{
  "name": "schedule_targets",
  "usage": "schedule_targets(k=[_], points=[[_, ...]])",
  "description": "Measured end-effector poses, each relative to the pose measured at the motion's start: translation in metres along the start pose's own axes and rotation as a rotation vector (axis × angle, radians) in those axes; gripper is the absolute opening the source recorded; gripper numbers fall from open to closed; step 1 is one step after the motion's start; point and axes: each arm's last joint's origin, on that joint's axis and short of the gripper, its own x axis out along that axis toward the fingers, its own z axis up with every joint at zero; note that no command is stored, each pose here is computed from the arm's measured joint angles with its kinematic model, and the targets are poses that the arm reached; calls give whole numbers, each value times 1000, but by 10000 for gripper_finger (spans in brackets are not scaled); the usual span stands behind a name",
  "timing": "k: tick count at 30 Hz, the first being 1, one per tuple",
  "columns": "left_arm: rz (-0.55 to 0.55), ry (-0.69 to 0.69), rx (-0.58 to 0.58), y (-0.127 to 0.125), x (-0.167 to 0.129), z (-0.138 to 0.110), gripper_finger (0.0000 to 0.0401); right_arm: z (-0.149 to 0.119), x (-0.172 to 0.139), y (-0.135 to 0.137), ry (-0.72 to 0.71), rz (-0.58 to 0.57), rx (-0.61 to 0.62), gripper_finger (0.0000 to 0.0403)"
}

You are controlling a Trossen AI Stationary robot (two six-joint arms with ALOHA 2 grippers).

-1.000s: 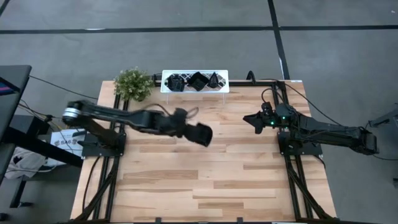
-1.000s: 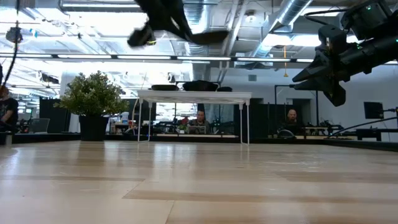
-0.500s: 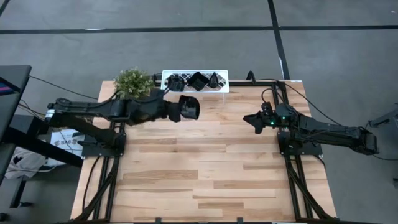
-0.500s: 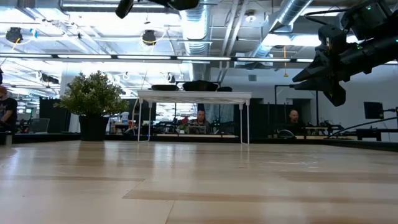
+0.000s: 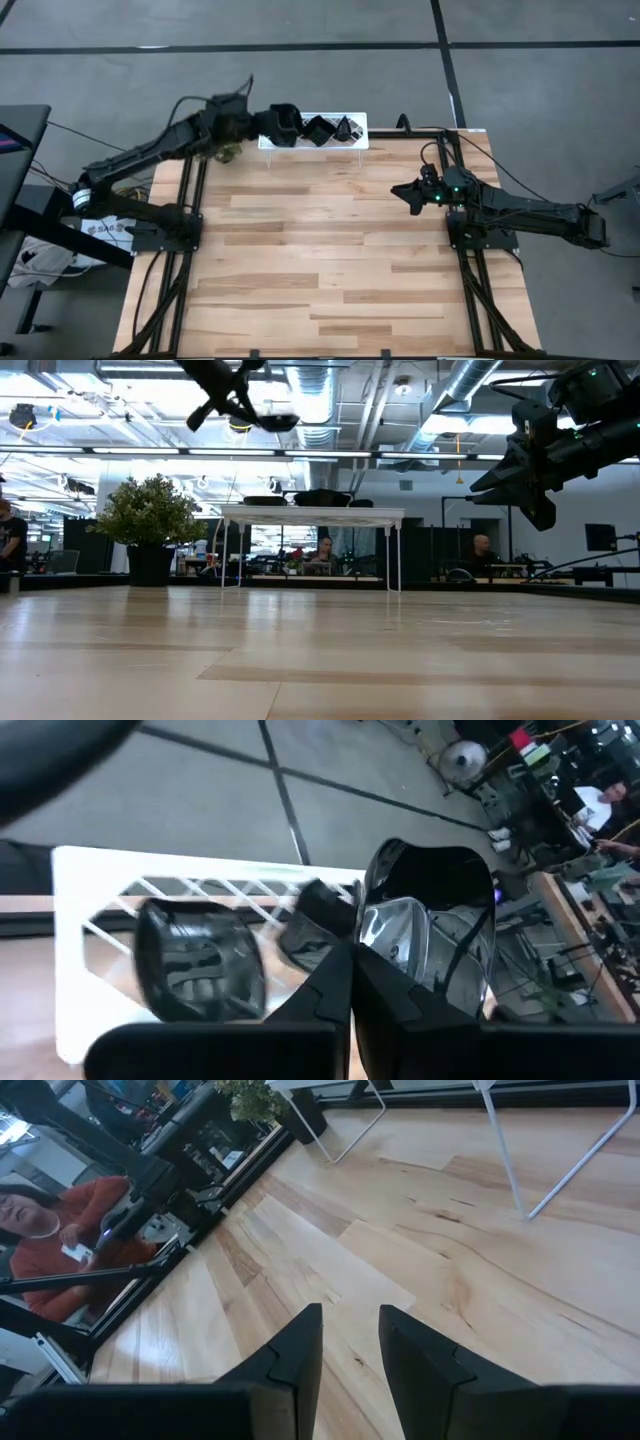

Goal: Pick & Place Mini shaped plates
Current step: Stack the leaf-shaped plate on top of the leaf-shaped plate on the shelf

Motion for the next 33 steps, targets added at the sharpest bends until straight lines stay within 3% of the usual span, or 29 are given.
schedule_targets(k=[7, 11, 23, 33], points=[[87, 32, -54, 45, 13, 33, 6, 0, 0, 0, 0, 0, 0, 98], [104, 43, -71, 57, 21, 41, 6, 0, 0, 0, 0, 0, 0, 98], [109, 310, -131, 91, 87, 28, 5, 0, 0, 0, 0, 0, 0, 98], [134, 399, -154, 98, 100, 19, 5, 0, 0, 0, 1, 0, 0, 98]])
